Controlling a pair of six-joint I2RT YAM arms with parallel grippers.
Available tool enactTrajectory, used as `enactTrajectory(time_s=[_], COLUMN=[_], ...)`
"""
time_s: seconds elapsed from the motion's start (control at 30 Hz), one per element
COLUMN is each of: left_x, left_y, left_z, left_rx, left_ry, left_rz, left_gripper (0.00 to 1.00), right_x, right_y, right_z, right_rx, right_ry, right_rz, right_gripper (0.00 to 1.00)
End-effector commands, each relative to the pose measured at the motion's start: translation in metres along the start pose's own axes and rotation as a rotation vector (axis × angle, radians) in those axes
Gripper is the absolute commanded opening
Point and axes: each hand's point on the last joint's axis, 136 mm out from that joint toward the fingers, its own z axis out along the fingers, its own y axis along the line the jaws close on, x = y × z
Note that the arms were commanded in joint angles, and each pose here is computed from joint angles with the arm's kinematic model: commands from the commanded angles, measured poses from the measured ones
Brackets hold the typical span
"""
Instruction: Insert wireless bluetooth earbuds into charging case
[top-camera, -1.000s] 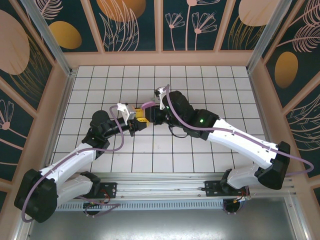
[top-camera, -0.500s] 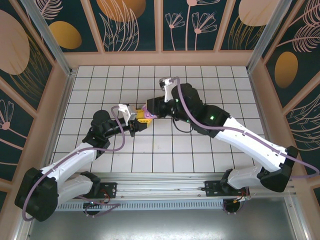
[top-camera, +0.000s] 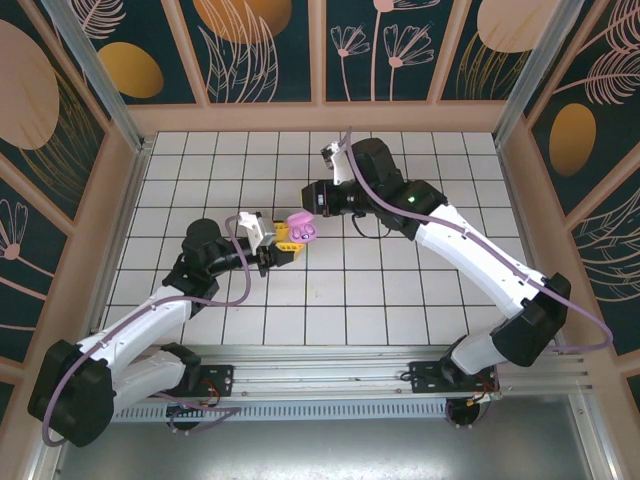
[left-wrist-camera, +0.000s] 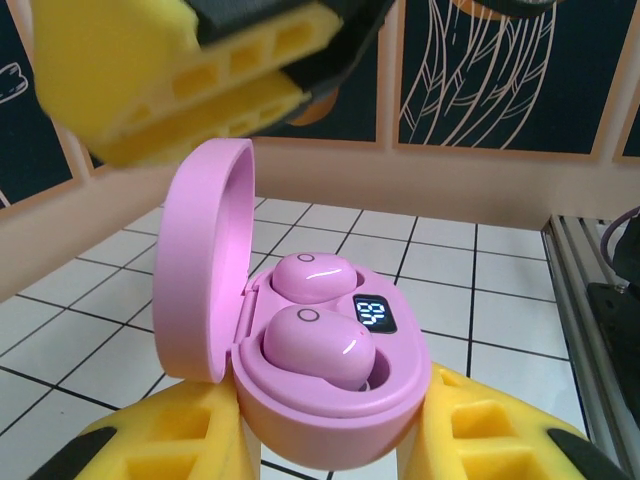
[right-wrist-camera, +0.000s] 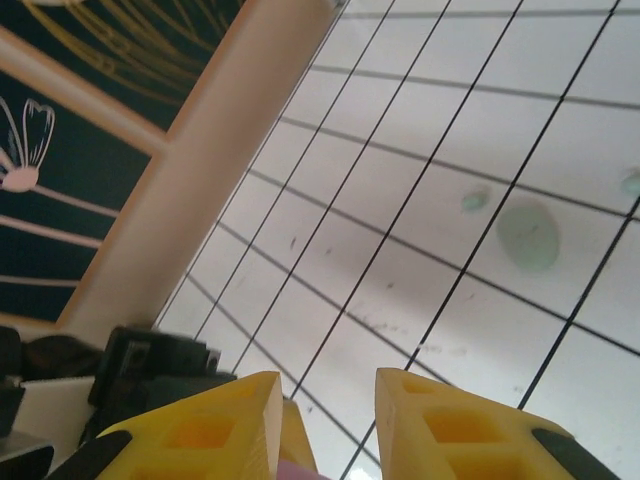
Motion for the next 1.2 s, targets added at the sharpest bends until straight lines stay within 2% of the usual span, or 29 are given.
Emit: enactTrajectory(time_s=[0.0,0.17,0.4,0.43,0.57,0.73,0.97,1.17], left_x=[-0.018,-0.019,-0.021,-0.021,-0.025,-0.036,-0.041,-0.045], left_y=[-0.001,0.003,0.007,0.007,0.007,0.004,0.003,0.002], left_z=[0.001,0.002,0.005,0.005,0.005,0.003,0.003,0.005], left_rx=[0.015,0.002,-0.011,-0.008,-0.004,0.001,0.013,0.032], left_ry=[-0.030,-0.028,-0.042,-0.043,-0.065,-0.110,-0.133,-0.156], left_rz=[0.055,0.057,0.039,0.032,0.015,0.003,-0.007,-0.026], left_gripper=[0.09,0.09,0.09,0.09,0.09,0.10,0.11,0.11], right_x=[0.008,0.017,0.032,0.033,0.023,0.014,0.024,0.029], right_y=[0.013,0.012,0.009,0.006,-0.011,-0.010,-0.002,0.003], right_z=[-0.003,-0.006,-0.033,-0.038,-0.058,-0.064,-0.046,-0.037], right_rx=[-0.083,-0.083,-0.072,-0.068,-0.072,-0.194,-0.322,-0.377], right_ry=[0.066,0.104,0.083,0.063,-0.065,-0.168,-0.110,-0.086], right_rz=[-0.020,-0.019,-0.001,0.011,0.098,0.193,0.260,0.276], right_gripper=[0.30,0.29,0.30,0.32,0.51,0.61,0.69,0.69])
